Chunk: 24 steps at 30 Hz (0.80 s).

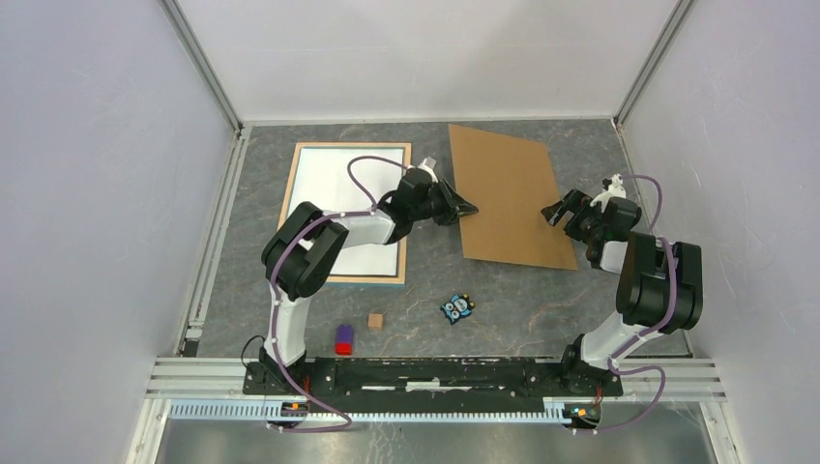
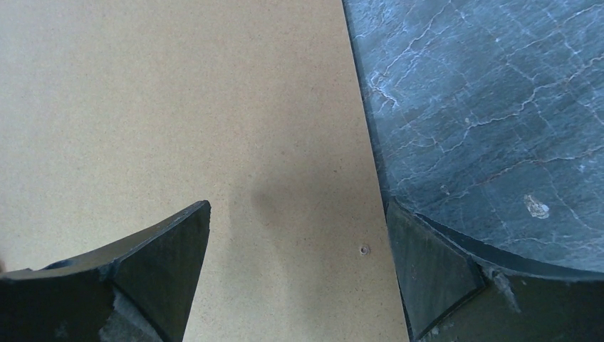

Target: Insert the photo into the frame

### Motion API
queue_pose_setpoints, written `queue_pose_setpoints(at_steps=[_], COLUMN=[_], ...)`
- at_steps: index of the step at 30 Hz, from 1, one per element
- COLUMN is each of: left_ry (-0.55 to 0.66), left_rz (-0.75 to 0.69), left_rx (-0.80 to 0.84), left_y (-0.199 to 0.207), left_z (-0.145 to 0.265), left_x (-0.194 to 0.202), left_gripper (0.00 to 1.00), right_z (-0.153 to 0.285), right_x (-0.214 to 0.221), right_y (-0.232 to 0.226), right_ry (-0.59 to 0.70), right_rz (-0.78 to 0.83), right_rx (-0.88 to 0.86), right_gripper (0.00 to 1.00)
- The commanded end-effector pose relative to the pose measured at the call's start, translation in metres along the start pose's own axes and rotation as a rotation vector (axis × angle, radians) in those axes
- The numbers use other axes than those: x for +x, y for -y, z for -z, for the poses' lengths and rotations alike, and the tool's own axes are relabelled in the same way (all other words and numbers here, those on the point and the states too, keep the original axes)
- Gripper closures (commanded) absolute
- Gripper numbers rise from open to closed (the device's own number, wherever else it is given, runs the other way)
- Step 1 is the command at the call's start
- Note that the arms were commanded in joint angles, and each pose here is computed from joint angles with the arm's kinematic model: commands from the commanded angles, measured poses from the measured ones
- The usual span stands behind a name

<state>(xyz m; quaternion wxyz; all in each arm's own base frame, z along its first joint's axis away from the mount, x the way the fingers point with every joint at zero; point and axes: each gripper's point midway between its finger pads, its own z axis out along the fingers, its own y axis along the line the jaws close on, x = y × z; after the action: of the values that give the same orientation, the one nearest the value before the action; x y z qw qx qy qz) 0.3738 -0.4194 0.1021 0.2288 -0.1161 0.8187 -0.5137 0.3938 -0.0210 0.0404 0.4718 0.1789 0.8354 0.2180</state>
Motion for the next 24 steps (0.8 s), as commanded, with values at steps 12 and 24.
queue_pose_setpoints(at_steps=[12, 24], left_ry=[-0.015, 0.048], left_rz=[-0.338, -0.653], left_rx=[-0.05, -0.275], left_y=[0.074, 0.142], left_z=[0.034, 0.159], left_x=[-0.024, -0.045], left_gripper=[0.98, 0.98], right_z=[0.011, 0.017], right_x=[-0.003, -0.006], right_y=[0.006, 0.01], right_ry=[-0.01, 0.004], right_rz=[0.062, 0.04], right_rx=[0.059, 0.05], right_gripper=[0.02, 0.02])
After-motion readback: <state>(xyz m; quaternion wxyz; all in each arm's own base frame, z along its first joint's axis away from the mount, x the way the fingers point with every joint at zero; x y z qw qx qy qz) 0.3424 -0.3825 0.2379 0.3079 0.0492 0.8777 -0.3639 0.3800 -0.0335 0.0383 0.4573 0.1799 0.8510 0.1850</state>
